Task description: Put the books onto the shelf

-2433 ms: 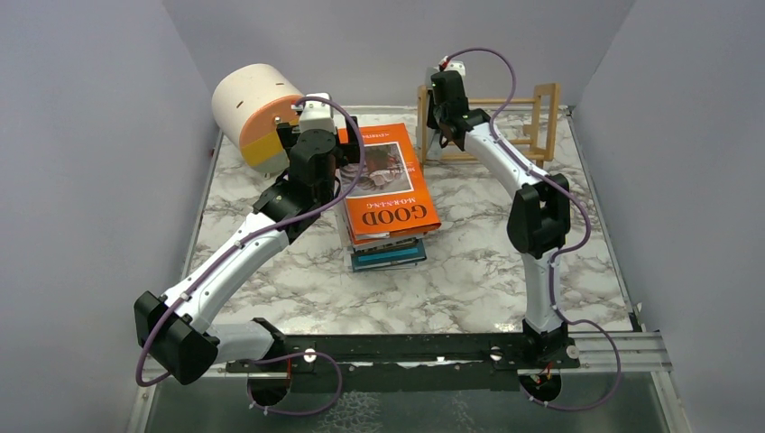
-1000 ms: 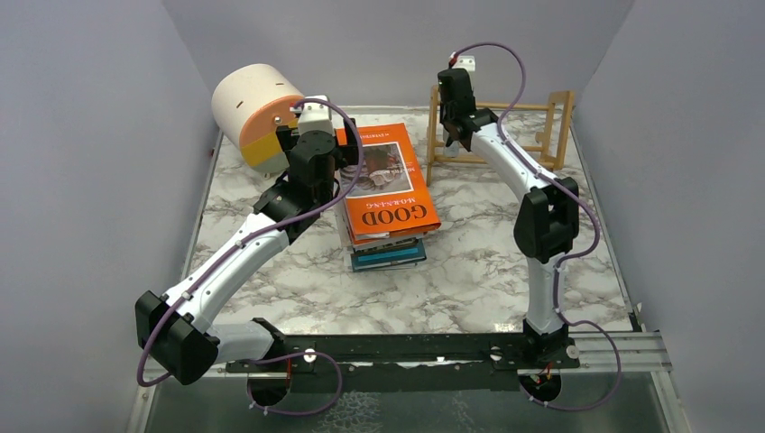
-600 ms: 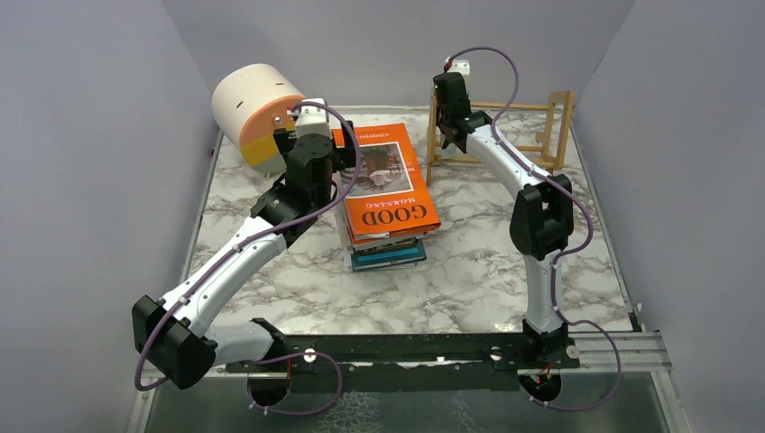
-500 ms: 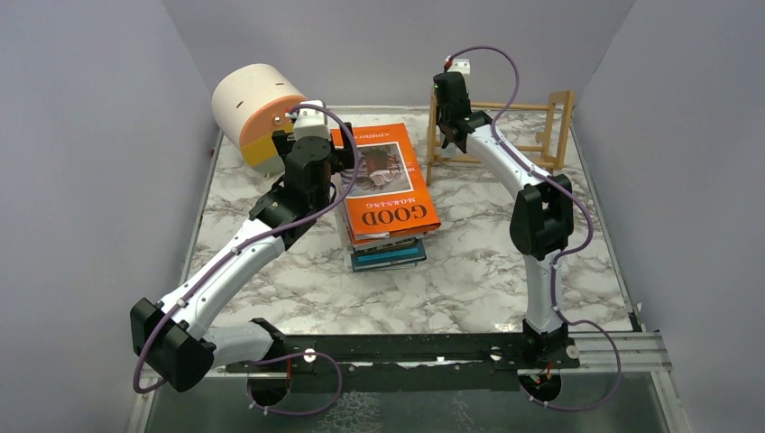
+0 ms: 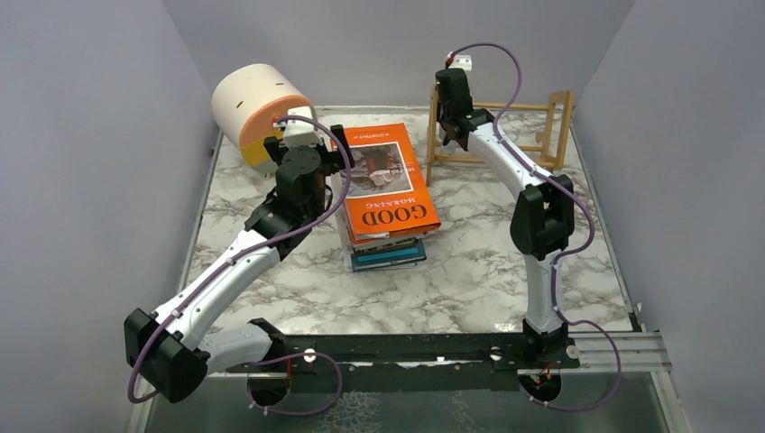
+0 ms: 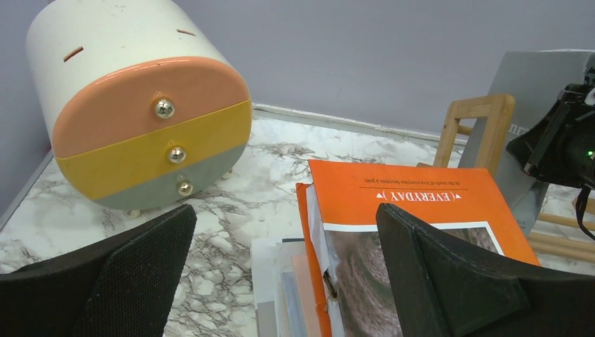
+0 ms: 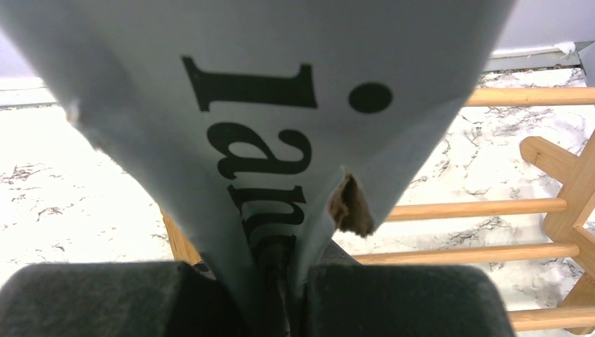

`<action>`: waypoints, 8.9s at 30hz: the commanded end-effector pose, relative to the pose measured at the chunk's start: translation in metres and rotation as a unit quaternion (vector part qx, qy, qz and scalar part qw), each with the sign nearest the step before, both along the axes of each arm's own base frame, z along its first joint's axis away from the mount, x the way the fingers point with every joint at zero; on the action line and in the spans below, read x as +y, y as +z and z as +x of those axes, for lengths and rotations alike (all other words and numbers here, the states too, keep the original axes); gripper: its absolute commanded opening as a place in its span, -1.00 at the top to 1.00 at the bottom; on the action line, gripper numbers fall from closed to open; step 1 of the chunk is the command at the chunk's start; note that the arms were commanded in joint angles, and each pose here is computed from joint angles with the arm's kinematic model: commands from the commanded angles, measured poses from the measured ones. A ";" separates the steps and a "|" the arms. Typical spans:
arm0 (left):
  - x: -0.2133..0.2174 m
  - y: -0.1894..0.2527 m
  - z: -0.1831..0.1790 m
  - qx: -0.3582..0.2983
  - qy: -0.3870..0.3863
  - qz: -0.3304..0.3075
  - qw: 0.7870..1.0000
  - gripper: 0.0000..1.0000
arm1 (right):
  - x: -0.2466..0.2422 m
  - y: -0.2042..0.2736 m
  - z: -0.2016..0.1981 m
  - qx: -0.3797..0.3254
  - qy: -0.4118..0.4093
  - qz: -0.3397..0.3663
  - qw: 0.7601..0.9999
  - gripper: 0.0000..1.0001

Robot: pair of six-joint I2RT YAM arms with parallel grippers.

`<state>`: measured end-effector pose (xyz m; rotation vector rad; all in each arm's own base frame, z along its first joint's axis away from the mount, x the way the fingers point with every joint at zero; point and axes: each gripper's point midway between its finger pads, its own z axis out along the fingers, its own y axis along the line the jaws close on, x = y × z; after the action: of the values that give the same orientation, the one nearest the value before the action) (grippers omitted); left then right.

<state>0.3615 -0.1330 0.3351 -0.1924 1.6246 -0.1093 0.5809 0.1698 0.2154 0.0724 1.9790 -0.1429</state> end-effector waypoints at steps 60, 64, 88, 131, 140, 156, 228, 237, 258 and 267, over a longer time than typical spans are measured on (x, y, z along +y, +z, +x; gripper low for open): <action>0.000 0.007 0.006 0.008 -0.005 0.012 1.000 -0.98 | 0.002 -0.002 -0.014 0.052 -0.007 0.019 0.998 0.80; 0.002 0.007 0.007 0.009 -0.003 0.013 1.000 -0.98 | 0.002 -0.007 -0.010 0.050 -0.001 0.006 0.999 0.82; 0.001 0.002 0.010 0.015 0.000 0.018 1.000 -0.98 | 0.018 -0.026 0.003 0.061 0.045 0.058 0.995 0.27; 0.008 0.006 0.003 0.030 0.004 -0.008 1.000 -0.98 | -0.019 0.112 -0.084 -0.063 0.056 0.101 0.991 -0.83; -0.002 -0.003 -0.006 0.050 -0.031 -0.023 0.998 -0.98 | 0.005 0.134 -0.149 -0.106 0.175 0.181 0.962 -0.75; -0.037 -0.030 -0.014 0.090 -0.115 -0.064 0.987 -0.98 | 0.067 0.086 -0.234 0.020 0.340 0.332 0.880 -0.75; -0.223 -0.005 0.023 0.033 -0.317 -0.140 0.938 -0.98 | 0.081 0.082 -0.262 0.053 0.380 0.411 0.827 0.06; -0.220 0.035 0.031 -0.023 -0.310 -0.131 0.941 -0.98 | 0.069 0.114 -0.262 0.005 0.370 0.398 0.840 0.69; -0.024 0.057 0.022 -0.031 -0.033 -0.042 0.998 -0.98 | -0.037 0.257 -0.209 -0.231 0.158 0.205 0.938 0.99; -0.027 0.019 0.013 0.006 -0.051 -0.041 0.998 -0.98 | -0.082 0.222 -0.153 -0.212 0.009 0.095 0.973 0.98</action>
<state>0.3798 -0.1604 0.3614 -0.1666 1.6314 -0.2353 0.4065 0.1206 0.4469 0.0982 1.5567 0.3092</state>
